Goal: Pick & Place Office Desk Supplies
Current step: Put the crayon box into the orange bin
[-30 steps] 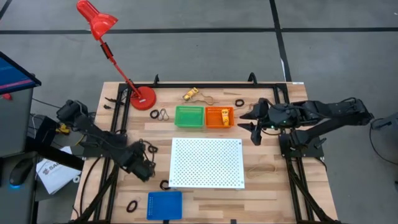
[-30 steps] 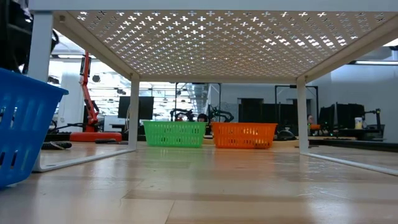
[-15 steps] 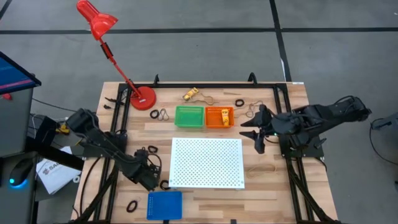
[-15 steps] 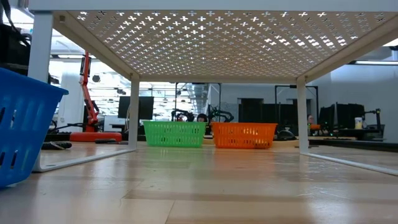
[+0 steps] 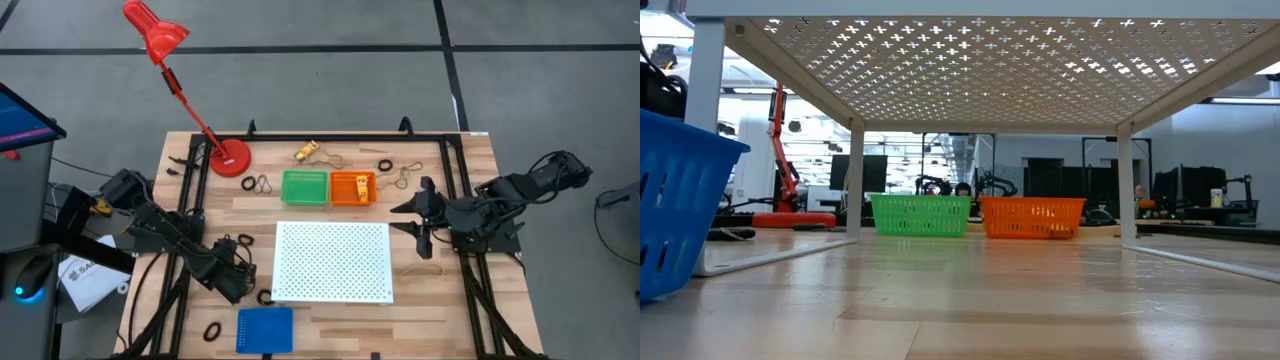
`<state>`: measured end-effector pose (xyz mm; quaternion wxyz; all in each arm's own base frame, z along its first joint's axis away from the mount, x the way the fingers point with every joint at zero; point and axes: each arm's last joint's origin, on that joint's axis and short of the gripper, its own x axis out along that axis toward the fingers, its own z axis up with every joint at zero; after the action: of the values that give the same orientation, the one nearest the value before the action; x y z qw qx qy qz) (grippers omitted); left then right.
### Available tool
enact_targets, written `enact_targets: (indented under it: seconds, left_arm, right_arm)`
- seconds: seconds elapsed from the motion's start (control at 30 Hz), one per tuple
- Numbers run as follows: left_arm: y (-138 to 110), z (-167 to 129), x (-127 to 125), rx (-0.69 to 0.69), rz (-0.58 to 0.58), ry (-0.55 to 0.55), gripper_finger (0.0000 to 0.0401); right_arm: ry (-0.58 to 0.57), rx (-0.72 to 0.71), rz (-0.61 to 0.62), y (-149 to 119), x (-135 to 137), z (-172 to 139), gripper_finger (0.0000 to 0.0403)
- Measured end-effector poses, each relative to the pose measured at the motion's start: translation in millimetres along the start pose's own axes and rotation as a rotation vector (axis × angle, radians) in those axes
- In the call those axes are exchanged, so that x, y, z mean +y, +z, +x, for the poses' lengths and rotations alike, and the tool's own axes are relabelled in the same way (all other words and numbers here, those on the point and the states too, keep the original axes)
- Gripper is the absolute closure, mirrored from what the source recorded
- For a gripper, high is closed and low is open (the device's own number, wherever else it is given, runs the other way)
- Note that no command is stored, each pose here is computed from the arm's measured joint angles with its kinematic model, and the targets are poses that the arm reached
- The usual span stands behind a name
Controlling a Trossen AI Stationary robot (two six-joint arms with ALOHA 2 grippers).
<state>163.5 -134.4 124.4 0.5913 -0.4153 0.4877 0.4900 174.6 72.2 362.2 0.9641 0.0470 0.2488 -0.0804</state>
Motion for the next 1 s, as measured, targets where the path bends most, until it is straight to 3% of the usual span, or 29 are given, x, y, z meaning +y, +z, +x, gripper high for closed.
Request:
enact_targets:
  seconds: [0.27,0.53,0.7,1.0]
  left_arm:
    - [10.9,0.3,18.4,0.028,-0.040,-0.037,0.0188]
    - [13.7,0.9,21.0,-0.011,-0.028,-0.073,0.0267]
    - [15.8,1.0,21.9,-0.090,-0.018,-0.117,0.0270]
    - [32.6,-20.9,29.2,-0.345,-0.006,-0.323,0.0273]
  right_arm:
    - [0.002,0.000,-0.001,-0.2,0.4,-0.2,0.0247]
    - [-0.001,-0.001,0.002,-0.1,0.3,-0.2,0.0248]
    - [-0.015,-0.007,0.002,0.0,-0.1,-0.2,0.0248]
    - [-0.052,-0.024,-0.045,0.9,-1.2,-0.2,0.0248]
